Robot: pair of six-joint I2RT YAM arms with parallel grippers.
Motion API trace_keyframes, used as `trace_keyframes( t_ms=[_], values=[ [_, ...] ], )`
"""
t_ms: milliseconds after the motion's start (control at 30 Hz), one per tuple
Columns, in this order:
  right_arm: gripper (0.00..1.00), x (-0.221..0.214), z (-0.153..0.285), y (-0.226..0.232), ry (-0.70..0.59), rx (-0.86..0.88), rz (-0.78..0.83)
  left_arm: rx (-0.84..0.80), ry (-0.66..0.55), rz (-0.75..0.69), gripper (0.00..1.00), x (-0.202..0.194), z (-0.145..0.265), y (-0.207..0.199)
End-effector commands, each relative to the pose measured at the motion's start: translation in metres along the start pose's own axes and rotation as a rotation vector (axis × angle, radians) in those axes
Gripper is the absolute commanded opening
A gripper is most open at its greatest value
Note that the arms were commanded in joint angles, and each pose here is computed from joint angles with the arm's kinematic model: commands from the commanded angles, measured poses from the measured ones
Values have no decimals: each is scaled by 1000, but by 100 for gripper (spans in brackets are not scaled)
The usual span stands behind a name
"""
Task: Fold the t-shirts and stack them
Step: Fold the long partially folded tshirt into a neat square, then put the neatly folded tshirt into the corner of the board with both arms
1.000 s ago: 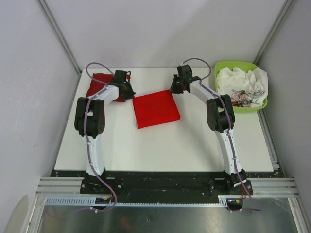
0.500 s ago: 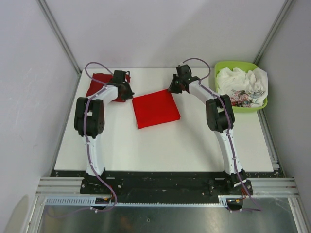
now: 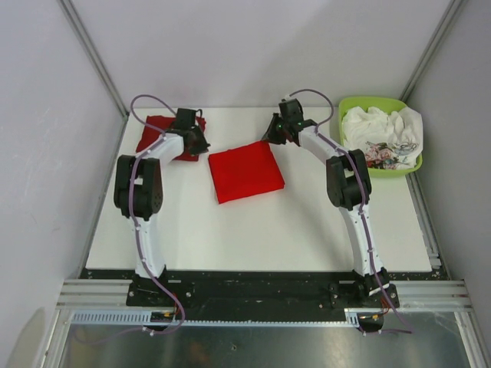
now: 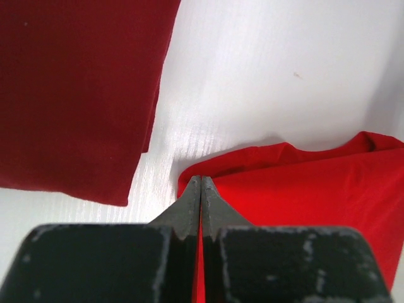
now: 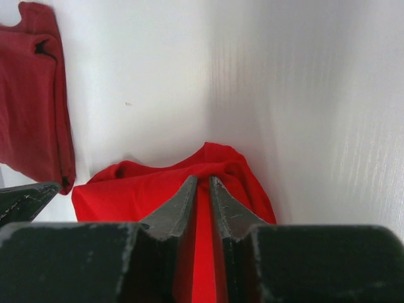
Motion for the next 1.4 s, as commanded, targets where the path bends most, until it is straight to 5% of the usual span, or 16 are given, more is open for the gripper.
trace_keyframes(
  t_ms=[0,400,667,767,967,1367],
  values=[
    [17,13,-4,1,-36,48,-39,-49,-123,-25,0,34,45,-13],
    [16,18,1,-29,-21,-34,-78,-95,-121,3,0,36,61,-15],
    [19,35,46,3,-58,-2,-22,-60,-160,88,4,52,66,2],
    [26,16,47,20,5,10,29,-25,-185,121,15,62,63,13],
    [39,-39,44,41,69,-49,184,117,-282,104,55,86,59,35],
    [45,-62,86,11,121,-151,148,144,-204,156,56,53,66,60]
  ],
)
Point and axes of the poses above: each gripper's point midway between its finger pads, its own z axis back along the fingers, its own y axis along the line the jaws close on, x = y × z, the point moved 8 cm from there along z, back along the fingers, and after that the axes turned 2 degrees about -z, right-handed, at the moved point
